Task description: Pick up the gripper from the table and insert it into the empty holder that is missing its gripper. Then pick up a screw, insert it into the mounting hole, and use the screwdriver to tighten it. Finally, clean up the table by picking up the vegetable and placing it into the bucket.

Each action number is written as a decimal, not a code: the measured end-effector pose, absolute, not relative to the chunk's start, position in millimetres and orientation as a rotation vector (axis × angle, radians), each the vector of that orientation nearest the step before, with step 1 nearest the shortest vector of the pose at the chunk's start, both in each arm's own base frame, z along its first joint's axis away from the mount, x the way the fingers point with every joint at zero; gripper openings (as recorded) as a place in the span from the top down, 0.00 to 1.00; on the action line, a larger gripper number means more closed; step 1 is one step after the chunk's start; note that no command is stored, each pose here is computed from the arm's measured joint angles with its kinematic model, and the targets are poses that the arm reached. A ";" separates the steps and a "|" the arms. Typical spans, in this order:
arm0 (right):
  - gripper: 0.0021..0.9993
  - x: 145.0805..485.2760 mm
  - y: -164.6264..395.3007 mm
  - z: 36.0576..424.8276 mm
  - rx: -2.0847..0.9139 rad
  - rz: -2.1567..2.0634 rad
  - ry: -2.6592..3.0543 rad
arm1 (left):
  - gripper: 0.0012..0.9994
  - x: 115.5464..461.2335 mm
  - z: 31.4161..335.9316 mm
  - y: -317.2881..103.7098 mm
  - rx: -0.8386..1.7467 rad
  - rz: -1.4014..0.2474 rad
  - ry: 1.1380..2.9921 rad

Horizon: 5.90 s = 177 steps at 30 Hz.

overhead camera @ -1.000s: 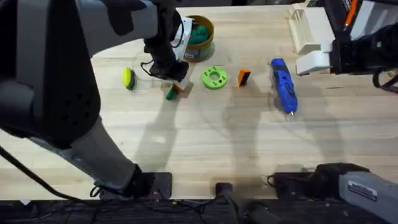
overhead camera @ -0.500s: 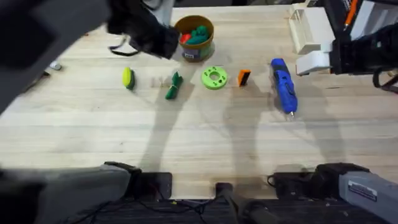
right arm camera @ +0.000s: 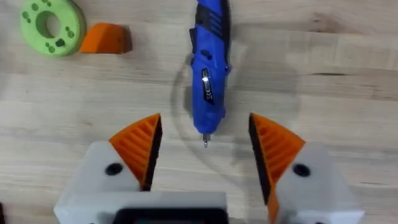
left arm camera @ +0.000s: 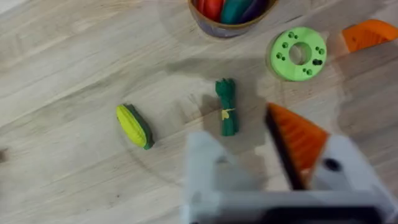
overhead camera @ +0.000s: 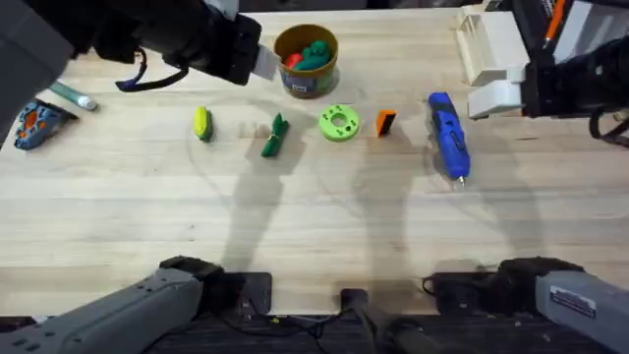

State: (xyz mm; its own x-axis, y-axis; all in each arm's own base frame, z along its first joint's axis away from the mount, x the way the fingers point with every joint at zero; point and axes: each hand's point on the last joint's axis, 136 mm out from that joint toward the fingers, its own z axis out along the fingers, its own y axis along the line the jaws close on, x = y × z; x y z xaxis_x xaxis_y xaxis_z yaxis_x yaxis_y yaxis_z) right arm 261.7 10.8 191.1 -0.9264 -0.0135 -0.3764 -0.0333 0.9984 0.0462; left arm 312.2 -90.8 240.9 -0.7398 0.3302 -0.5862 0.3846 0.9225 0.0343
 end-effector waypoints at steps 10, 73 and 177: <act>0.20 261.6 10.8 191.0 -0.034 0.073 2.755 | 0.01 312.2 240.8 -90.7 0.504 -0.119 2.468; 0.20 261.4 10.8 190.9 -0.033 0.073 2.757 | 0.01 324.3 344.4 -74.1 0.355 -0.155 1.622; 0.20 261.3 10.8 190.9 -0.034 0.073 2.757 | 0.01 138.8 159.0 -156.2 0.963 -0.883 1.388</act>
